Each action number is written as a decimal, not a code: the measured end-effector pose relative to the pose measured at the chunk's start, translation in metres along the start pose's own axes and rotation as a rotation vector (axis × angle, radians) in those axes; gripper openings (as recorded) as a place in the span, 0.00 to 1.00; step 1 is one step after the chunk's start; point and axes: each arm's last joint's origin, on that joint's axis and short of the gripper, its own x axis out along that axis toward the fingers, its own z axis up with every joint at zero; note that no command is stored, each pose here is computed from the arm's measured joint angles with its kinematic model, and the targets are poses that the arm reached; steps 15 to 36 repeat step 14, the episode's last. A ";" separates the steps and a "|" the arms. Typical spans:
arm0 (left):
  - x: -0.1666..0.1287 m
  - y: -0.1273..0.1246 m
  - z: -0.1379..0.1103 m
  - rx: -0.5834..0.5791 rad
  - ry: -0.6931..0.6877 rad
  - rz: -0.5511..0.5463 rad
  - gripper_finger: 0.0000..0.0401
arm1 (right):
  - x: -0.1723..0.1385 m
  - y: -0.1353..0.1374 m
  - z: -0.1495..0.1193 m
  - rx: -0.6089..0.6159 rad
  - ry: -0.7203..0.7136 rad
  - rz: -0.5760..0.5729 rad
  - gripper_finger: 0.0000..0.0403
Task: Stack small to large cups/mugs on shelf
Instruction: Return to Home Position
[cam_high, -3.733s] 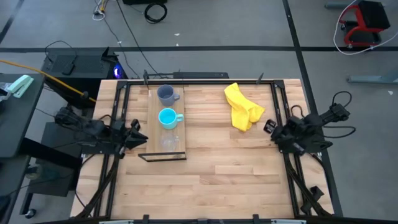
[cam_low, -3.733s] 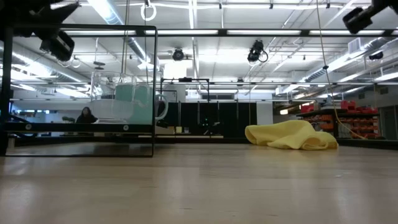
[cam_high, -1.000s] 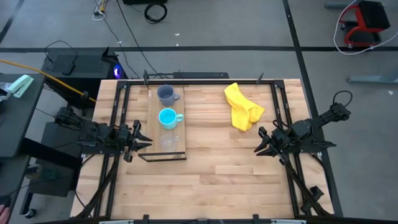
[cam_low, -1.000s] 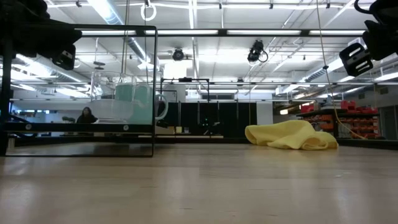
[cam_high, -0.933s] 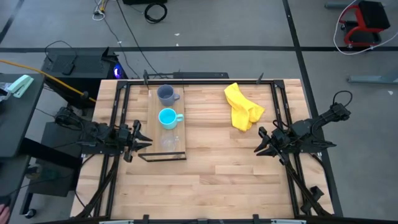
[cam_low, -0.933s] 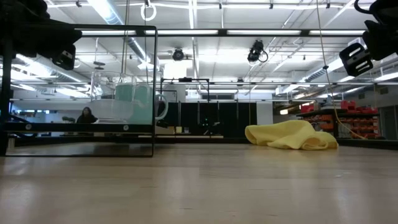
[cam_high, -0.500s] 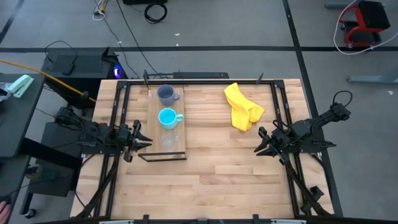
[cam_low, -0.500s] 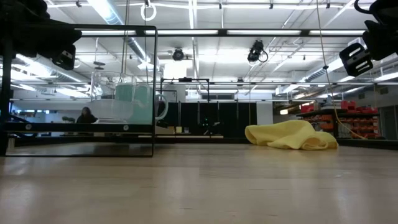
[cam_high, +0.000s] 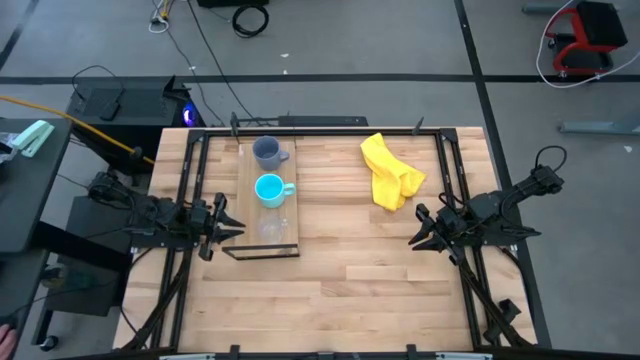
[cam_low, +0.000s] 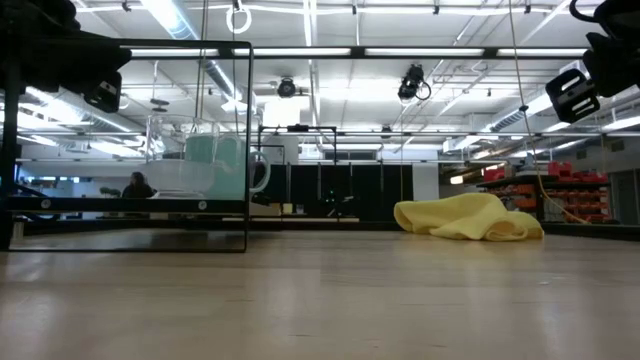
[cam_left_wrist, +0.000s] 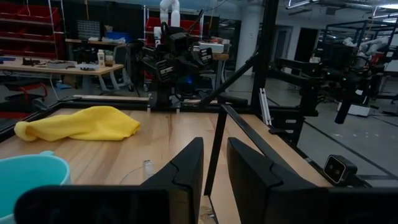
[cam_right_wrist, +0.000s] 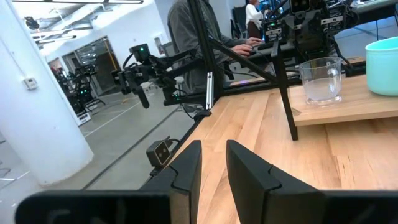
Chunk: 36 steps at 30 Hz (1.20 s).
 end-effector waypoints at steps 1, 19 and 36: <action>0.000 0.000 0.000 0.000 0.000 0.000 0.19 | 0.000 0.000 0.000 0.000 0.000 0.000 0.21; 0.000 0.000 0.000 0.000 0.000 0.000 0.21 | 0.000 0.000 0.000 0.000 0.000 0.000 0.21; 0.000 0.000 0.000 0.000 0.000 0.000 0.21 | 0.000 0.000 0.000 0.000 0.000 0.000 0.21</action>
